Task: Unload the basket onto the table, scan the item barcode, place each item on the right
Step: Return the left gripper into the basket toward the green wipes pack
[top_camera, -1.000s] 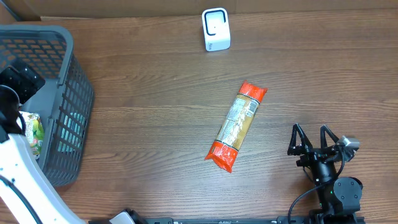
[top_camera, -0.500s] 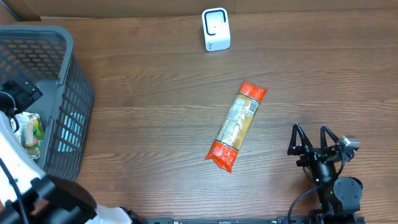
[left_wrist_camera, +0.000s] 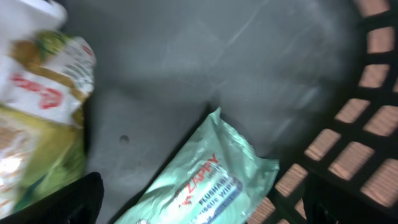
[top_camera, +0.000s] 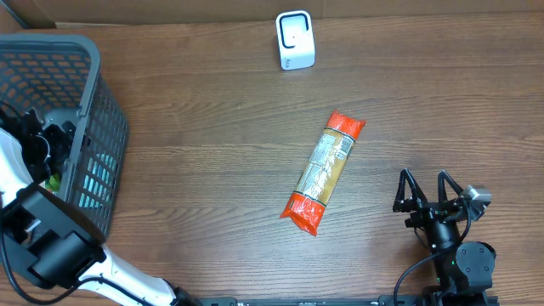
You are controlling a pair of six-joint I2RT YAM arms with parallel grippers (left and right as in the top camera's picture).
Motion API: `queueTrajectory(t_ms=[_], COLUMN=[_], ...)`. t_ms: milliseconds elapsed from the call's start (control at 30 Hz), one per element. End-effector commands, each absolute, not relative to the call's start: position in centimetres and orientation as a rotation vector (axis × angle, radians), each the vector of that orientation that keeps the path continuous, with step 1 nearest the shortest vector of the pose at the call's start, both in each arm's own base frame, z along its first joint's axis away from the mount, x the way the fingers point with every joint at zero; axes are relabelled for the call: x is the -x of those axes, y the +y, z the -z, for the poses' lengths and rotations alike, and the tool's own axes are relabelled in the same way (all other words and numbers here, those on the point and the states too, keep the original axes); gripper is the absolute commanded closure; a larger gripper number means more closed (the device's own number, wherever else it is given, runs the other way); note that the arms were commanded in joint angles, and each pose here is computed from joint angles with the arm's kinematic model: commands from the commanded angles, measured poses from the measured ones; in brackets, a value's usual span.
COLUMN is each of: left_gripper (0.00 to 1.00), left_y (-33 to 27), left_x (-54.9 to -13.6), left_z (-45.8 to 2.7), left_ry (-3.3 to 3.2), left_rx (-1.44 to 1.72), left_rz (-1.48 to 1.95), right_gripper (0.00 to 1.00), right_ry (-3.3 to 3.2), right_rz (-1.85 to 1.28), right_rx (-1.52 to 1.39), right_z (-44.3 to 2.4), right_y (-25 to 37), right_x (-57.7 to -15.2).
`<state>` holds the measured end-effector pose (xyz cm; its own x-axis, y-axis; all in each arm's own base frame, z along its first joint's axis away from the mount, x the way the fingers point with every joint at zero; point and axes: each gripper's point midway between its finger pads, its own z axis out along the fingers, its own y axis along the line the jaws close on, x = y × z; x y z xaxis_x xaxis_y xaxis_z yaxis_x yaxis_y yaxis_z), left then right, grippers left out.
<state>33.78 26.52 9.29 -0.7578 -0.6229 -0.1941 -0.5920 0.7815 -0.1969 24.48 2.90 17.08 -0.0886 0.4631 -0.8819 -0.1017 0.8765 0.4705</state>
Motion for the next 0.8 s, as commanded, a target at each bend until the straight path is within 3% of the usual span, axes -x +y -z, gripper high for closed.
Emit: queueTrajectory(t_ms=[0, 633, 767], left_gripper=[0.07, 0.05, 0.14], left_y=[26.3, 24.4, 23.9], left_x=[-34.1, -32.4, -32.3], left_z=[-7.8, -1.4, -0.3], left_ry=[2.757, 2.922, 2.947], left_rx=[0.924, 1.016, 1.017], left_rz=[0.234, 0.386, 0.406], right_gripper=[0.00, 0.00, 0.00], right_ry=[1.590, 1.590, 1.590], right_rz=[-0.486, -0.486, -0.486], right_rx=[-0.282, -0.282, -0.282], right_z=[-17.0, -17.0, -17.0], right_y=[3.0, 3.0, 3.0], right_x=[-24.5, -24.5, -24.5])
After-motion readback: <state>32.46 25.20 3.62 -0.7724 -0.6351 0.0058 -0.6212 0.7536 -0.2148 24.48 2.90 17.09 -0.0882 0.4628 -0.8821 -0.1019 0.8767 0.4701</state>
